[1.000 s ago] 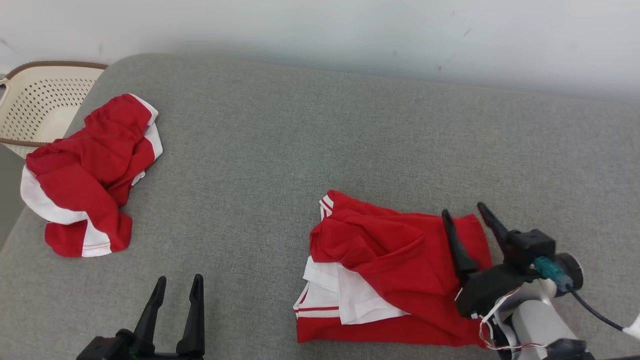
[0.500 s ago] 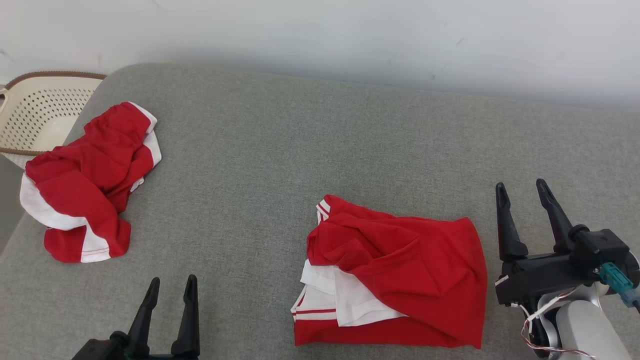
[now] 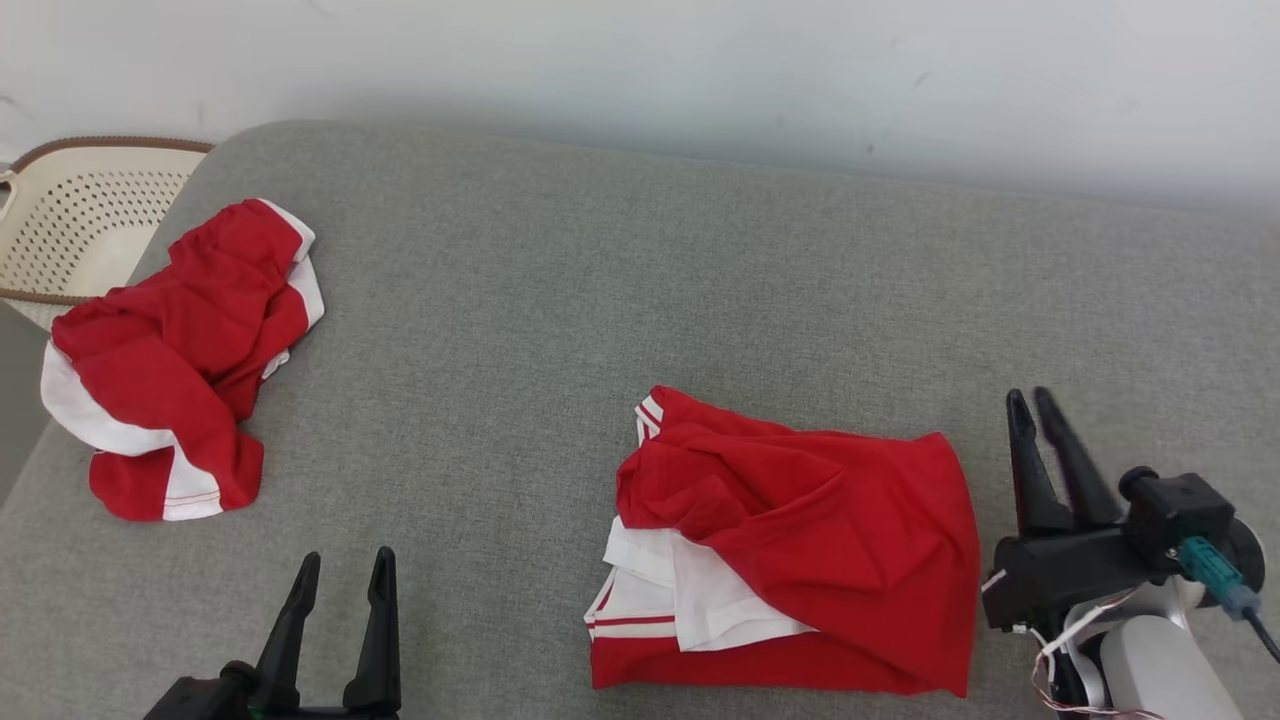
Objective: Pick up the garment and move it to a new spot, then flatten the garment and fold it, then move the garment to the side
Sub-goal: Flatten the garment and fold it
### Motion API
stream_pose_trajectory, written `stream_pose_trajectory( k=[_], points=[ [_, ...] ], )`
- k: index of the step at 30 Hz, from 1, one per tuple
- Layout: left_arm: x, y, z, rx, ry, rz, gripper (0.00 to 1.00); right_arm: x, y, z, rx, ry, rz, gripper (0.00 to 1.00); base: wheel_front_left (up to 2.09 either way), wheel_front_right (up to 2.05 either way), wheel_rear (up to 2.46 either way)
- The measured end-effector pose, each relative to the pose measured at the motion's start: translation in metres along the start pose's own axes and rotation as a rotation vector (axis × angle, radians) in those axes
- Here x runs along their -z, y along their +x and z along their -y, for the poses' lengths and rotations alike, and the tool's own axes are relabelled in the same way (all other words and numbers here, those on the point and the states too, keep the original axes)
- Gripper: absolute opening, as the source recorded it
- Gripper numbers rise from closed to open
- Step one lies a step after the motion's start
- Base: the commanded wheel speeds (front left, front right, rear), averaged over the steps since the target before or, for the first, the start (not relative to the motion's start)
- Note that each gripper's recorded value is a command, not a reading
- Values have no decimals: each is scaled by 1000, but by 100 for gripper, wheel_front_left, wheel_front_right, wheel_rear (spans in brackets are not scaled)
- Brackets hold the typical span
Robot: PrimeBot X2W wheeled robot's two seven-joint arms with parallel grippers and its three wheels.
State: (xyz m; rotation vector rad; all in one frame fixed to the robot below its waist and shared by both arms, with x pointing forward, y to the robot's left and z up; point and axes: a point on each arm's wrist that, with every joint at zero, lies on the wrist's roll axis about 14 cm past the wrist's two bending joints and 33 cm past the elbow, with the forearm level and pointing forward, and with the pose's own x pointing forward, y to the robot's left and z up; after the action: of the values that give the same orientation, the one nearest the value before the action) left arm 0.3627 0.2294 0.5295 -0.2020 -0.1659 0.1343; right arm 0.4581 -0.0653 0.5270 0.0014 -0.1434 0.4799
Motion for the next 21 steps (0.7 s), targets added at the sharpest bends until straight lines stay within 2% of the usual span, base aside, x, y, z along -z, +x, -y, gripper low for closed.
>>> stream_pose_trajectory(
  k=[9, 15, 21],
  points=[
    [4, 0, -8, -23, 10, -14, 100, 35, 15, -29, -87, 20, -101, 0, 0, 0, 0],
    [5, 1, -10, -26, 13, -18, 100, 70, 14, -45, -141, 17, -211, 0, 0, 0, 0],
    [5, 0, -15, -41, 12, -20, 100, 88, 12, -54, -172, 26, -269, 0, 0, 0, 0]
  ],
)
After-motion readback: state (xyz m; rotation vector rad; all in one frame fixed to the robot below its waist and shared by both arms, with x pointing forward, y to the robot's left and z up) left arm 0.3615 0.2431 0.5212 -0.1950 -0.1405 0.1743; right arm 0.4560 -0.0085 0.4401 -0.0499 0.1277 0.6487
